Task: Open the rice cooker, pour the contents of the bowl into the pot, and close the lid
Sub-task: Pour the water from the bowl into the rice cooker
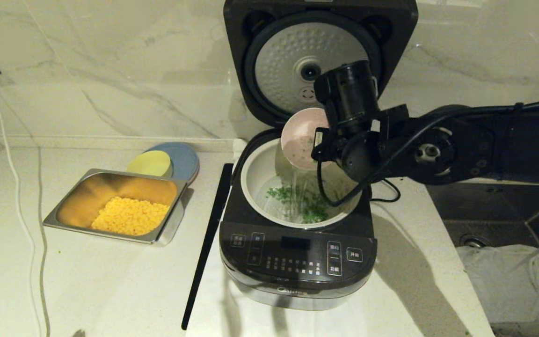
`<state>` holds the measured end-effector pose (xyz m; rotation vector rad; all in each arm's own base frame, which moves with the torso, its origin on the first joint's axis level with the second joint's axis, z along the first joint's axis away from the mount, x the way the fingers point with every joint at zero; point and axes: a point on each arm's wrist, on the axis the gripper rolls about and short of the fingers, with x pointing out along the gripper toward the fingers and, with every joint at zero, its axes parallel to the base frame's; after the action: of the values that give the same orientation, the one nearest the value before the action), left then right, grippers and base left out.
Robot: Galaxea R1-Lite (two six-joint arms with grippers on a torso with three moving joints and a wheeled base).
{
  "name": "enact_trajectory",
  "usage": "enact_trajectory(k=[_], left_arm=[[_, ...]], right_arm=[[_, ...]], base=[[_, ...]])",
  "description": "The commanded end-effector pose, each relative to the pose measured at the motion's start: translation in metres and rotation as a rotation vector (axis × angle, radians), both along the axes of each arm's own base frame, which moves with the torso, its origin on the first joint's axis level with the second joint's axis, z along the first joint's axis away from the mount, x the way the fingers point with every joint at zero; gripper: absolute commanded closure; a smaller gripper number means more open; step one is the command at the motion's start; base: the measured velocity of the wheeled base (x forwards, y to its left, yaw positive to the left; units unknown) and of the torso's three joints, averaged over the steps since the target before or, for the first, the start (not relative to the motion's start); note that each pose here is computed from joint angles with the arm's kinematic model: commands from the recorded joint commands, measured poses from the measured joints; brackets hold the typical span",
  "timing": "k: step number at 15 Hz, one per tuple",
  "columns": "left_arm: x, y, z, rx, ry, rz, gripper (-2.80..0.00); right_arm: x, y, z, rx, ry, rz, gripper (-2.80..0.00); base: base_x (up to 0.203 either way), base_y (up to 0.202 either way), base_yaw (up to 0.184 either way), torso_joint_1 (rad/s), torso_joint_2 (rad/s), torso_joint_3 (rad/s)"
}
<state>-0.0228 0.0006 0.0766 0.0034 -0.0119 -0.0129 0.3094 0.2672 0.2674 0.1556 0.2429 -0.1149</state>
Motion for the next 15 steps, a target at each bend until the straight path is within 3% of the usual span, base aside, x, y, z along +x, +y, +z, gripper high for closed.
enact_trajectory(k=[1,9,15], left_arm=[[0.001,0.000,-0.002,0.000,0.007,0.001,0.00],[0.001,0.000,-0.002,0.000,0.007,0.001,0.00],[0.001,0.000,-0.002,0.000,0.007,0.001,0.00]], right_arm=[[0.004,0.008,-0.011,0.008,-0.120,-0.012,0.00],[0.000,0.010,-0.046,-0.089,-0.568,-0.059,0.00],[-0.020,0.020,-0.071,-0.159,-0.605,0.018,0.00]], base=[[0.000,0.000,0.000,0.000,0.00,0.000],[0.000,0.000,0.000,0.000,0.00,0.000],[0.000,0.000,0.000,0.000,0.00,0.000]])
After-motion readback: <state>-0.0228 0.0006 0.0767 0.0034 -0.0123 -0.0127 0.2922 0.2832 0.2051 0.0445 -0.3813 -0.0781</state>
